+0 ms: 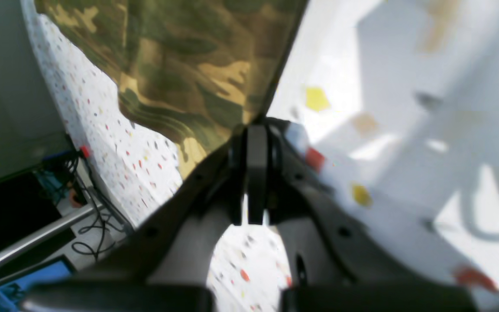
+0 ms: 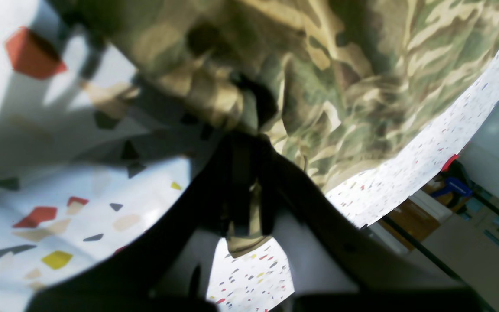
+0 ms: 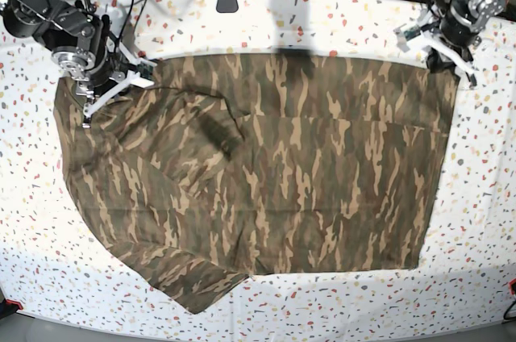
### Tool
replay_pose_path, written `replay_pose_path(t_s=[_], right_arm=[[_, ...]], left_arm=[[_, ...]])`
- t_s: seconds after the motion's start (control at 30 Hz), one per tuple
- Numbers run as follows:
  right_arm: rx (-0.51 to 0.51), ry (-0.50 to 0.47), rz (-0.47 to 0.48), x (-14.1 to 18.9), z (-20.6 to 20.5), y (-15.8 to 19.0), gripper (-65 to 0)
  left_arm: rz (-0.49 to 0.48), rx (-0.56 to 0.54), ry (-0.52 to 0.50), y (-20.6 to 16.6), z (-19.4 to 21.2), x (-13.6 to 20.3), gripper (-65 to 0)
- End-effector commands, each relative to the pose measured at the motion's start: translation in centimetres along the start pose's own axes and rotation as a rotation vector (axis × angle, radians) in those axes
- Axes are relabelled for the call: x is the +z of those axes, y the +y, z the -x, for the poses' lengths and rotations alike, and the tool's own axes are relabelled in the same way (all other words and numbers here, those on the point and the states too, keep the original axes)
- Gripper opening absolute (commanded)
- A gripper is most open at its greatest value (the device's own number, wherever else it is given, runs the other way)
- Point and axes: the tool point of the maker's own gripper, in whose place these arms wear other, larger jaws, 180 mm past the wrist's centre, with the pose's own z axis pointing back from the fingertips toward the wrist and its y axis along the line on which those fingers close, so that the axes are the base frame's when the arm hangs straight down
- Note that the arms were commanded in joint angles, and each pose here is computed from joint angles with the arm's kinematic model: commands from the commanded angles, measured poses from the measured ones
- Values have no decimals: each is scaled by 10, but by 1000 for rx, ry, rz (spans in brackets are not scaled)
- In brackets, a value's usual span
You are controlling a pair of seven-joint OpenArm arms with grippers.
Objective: Fold the T-shirt properly
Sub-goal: 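Pull the lifted shirt back toward the robot with both grippers, flattening it, then release the shirt edge and raise both grippers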
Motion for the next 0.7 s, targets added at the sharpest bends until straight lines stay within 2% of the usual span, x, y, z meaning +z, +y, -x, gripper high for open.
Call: replay_pose_path(t_s=[0.0,0.07,0.17,0.27,0.47,0.57,0.67], right_arm=[[1,-8,48,6,0,-17,-650],[2,-22,55,10,-4,-19,-650],[12,-17,48,12,-2,-16,-650],[35,1,7,14,7,0,-650],[76,49,-83,21,27,39,-650],[90,48,-105,25,28,54,-650],[97,40,-129,32,25,66,-650]], left_arm=[[14,-25,15,-6,6,5,-650],[25,-54,20,-17,8,11,-650],[-9,-66,64,-20,16,17,-650],[-34,-84,110,-23,25,23,-650],[-5,-153,112,-44,27,35,-650],[23,-151,114,-56,28,41,-650],[2,-166,120,-59,29,47,-650]])
